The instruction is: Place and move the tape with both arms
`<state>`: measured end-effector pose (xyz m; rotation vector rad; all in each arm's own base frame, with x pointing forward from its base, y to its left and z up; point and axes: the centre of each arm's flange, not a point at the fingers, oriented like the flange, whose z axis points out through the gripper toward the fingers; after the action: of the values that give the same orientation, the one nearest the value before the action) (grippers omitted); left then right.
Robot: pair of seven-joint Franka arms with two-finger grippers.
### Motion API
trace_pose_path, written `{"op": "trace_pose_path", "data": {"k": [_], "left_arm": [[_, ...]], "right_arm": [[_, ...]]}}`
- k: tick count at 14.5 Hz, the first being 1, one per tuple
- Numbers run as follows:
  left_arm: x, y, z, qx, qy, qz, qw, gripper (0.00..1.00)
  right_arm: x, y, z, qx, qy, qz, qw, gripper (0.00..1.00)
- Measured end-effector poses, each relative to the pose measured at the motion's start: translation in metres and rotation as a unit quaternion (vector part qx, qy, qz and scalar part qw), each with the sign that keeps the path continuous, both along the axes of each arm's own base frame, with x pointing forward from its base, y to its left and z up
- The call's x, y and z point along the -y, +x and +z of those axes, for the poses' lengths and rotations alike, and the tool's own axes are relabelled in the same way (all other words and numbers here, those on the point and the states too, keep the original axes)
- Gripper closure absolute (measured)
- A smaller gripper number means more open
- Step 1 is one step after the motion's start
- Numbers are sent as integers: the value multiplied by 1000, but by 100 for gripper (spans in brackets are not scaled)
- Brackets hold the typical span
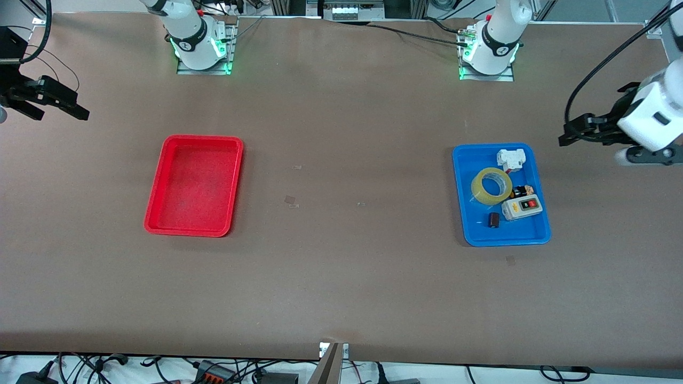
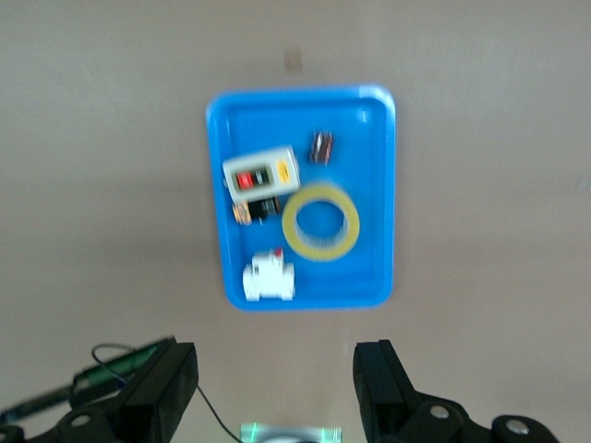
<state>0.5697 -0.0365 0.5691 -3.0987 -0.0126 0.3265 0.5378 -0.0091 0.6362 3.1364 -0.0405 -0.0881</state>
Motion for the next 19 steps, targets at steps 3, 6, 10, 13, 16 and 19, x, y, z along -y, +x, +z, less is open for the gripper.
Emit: {"op": "trace_pose_path", "data": {"k": [3, 6, 10, 13, 16, 19], "left_arm": [[21, 7, -38, -45, 6, -14, 999, 0], [10, 18, -76, -77, 11, -3, 997, 0], [-20, 27, -141, -80, 11, 22, 996, 0], [-41, 23, -188, -59, 9, 38, 998, 0], [-42, 16, -223, -40, 8, 38, 998, 0], [-40, 2, -263, -16, 7, 35, 999, 0]], "right_arm": [[0, 0, 0, 0, 0, 0, 1000, 1], [0, 0, 0, -1, 0, 0, 1000, 1], [0, 0, 0, -1, 0, 0, 1000, 1], [0, 0, 0, -1, 0, 0, 1000, 1], [0, 0, 0, -1, 0, 0, 1000, 1], [0, 0, -1, -1, 0, 0, 1000, 1]]}}
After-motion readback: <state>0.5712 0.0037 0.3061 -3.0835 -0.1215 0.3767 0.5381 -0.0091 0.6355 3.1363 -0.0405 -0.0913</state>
